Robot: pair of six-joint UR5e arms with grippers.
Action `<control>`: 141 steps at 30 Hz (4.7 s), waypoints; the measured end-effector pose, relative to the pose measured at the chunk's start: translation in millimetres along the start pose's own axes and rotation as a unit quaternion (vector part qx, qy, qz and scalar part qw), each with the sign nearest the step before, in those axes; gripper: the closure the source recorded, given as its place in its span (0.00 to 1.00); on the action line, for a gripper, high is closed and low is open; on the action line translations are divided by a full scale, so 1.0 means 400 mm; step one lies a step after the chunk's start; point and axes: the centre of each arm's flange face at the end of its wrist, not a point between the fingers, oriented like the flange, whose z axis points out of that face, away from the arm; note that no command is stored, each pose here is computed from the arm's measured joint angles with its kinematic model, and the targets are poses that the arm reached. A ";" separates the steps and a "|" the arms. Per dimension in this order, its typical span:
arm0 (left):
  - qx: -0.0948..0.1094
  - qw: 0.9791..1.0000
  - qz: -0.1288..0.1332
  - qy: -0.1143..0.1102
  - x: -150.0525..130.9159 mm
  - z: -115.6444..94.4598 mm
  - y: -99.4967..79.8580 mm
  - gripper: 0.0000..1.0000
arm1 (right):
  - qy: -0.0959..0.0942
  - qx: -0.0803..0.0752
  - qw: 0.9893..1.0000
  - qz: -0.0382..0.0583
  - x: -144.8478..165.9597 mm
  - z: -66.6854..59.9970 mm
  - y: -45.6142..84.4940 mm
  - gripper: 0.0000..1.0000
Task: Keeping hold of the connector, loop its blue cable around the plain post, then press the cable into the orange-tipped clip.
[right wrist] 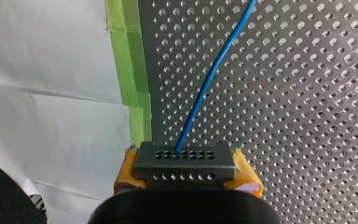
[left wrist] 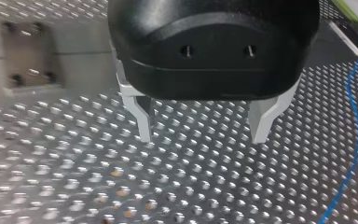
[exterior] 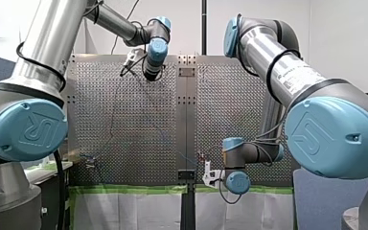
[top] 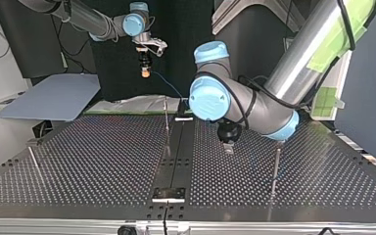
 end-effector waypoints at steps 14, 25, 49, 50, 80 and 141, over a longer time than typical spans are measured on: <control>-0.031 0.997 0.071 0.030 0.084 0.122 -0.034 0.00 | 0.000 0.002 1.000 -0.001 -0.001 -0.002 -0.005 1.00; -0.057 0.994 0.076 0.045 0.107 0.178 0.007 0.00 | 0.002 0.004 1.000 -0.002 0.000 -0.004 -0.011 1.00; -0.067 0.992 0.088 0.069 0.217 0.269 -0.075 0.00 | 0.004 0.006 1.000 -0.002 0.000 -0.005 -0.016 1.00; -0.067 0.991 0.089 0.071 0.226 0.276 -0.082 0.00 | 0.003 0.006 1.000 -0.002 0.000 -0.005 -0.016 1.00; -0.020 0.991 0.092 0.092 0.441 0.380 -0.271 0.00 | 0.006 0.009 1.000 -0.004 0.002 -0.003 -0.022 1.00; 0.288 0.954 0.022 0.085 0.767 0.092 -0.846 0.00 | 0.012 0.028 0.999 -0.014 0.075 -0.005 -0.079 1.00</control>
